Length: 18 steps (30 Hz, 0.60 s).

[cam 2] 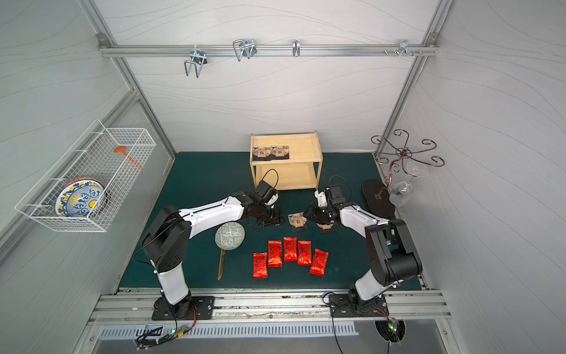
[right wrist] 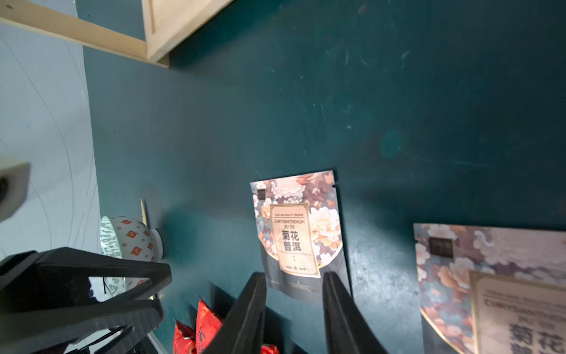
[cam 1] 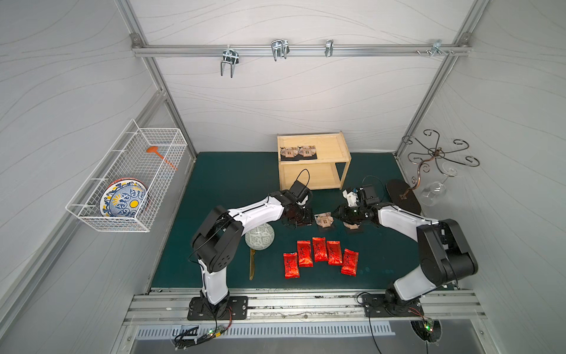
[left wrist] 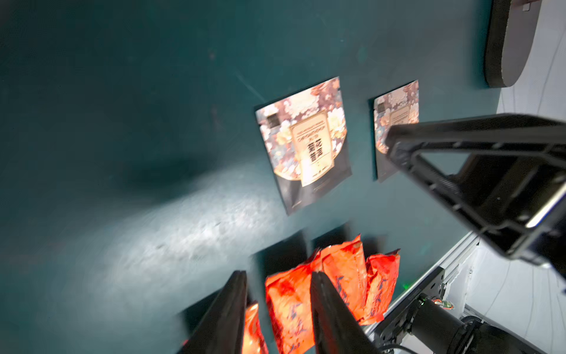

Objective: Place the tea bags on the shelf by color
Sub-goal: Pick up the tea bag from the center of the board.

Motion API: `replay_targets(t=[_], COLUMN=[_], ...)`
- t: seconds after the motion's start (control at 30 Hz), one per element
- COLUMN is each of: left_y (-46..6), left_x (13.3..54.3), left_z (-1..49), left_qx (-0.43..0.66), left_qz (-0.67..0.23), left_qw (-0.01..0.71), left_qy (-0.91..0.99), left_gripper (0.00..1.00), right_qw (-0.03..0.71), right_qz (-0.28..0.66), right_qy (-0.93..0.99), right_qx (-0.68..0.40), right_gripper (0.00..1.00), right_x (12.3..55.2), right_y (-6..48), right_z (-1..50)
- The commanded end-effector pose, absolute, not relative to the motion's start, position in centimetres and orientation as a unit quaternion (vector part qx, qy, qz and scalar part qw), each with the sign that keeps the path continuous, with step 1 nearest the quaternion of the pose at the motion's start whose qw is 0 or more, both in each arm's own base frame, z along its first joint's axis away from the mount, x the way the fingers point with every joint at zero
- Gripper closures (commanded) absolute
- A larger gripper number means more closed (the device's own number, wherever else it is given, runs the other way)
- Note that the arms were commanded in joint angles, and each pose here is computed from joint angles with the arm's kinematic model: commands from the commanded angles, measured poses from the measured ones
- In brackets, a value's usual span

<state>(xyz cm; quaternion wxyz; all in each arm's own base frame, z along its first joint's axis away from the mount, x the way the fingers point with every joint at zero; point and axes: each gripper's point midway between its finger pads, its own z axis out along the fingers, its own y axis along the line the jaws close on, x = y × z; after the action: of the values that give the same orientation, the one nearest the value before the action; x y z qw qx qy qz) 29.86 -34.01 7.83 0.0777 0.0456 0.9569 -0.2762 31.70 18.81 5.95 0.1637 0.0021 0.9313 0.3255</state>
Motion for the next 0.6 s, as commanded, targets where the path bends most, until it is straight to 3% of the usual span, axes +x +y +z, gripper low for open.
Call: replay_targets(t=[0.0,0.57], left_y=[-37.3,-39.8], left_x=[31.0,32.4], left_z=[9.0,3.6], left_qx=[0.062,0.060], left_qz=[-0.311,-0.295], left_qw=[0.091,0.062], left_qy=[0.944,0.952], left_gripper=[0.60,0.62], right_qw=[0.158,0.140], right_qz=[0.340,0.362], right_qy=[0.927,0.921], right_qx=[0.012,0.042], right_gripper=[0.64,0.63], right_x=[31.8,31.9], right_y=[18.9,18.6], right_z=[4.9,3.7])
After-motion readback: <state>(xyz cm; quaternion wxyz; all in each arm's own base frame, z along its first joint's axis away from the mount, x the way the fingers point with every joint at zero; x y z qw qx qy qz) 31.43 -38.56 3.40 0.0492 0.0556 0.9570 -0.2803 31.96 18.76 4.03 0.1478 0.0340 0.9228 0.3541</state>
